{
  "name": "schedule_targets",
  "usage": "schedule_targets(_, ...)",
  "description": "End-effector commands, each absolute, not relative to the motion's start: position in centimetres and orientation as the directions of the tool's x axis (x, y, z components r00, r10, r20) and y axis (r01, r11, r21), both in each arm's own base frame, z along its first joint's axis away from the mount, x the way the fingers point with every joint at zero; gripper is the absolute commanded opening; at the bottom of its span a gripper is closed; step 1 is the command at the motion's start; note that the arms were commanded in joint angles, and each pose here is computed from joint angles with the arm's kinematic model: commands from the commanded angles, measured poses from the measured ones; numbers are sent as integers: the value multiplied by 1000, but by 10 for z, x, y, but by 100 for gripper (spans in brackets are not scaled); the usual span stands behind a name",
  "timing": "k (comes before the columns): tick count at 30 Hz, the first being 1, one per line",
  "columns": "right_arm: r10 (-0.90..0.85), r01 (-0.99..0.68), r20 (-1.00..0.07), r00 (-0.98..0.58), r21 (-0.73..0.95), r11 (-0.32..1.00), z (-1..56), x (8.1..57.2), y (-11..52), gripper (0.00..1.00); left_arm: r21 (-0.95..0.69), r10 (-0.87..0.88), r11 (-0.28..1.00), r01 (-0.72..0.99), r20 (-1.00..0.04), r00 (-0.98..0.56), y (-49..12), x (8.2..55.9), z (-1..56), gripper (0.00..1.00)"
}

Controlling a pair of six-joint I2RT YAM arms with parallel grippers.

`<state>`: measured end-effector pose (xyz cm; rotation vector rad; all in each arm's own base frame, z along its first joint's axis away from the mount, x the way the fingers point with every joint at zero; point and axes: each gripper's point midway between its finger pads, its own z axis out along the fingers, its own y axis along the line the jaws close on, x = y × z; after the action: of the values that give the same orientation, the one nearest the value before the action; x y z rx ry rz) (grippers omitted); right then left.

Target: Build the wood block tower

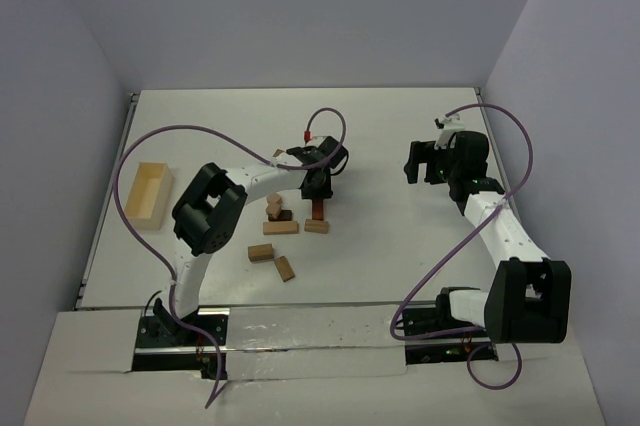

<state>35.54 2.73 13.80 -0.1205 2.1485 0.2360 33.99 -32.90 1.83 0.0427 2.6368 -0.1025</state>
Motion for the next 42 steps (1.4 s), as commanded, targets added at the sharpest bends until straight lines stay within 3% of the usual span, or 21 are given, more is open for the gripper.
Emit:
schedule_targets(1,2,-172,-860,-510,105,979,158,367,23,100,-29,-38,999,-29,-411,-911,-320,319,-3,0)
schedule_targets(9,5,-169,-854,-520,108,980,154,367,22,100,-57,-118,993,-104,-427,-896,-325,333,-4,0)
schedule_targets(17,-1,-188,-855,-519,113,976,155,366,26,100,-14,-81,996,-83,-408,-909,-312,340,-23,1)
schedule_targets(18,-4,-196,-855,-518,115,974,156,366,27,100,-8,-76,997,-79,-405,-911,-311,341,-25,4)
schedule_targets(23,-7,-217,-860,-510,121,969,159,364,30,100,-17,-48,999,-45,-411,-911,-312,342,-20,57)
schedule_targets(28,-11,-235,-866,-500,124,964,164,362,34,100,-60,-12,998,18,-458,-889,-318,347,0,81)
schedule_targets(32,-14,-252,-875,-484,124,960,171,361,37,100,-83,11,995,63,-521,-853,-320,357,30,89)
schedule_targets(38,-86,-359,-900,-426,81,930,191,352,62,100,-257,-33,952,167,-626,-779,-289,376,114,86)
schedule_targets(42,-202,-522,-903,-380,29,852,197,338,112,100,-386,-73,889,247,-653,-754,-258,371,156,87)
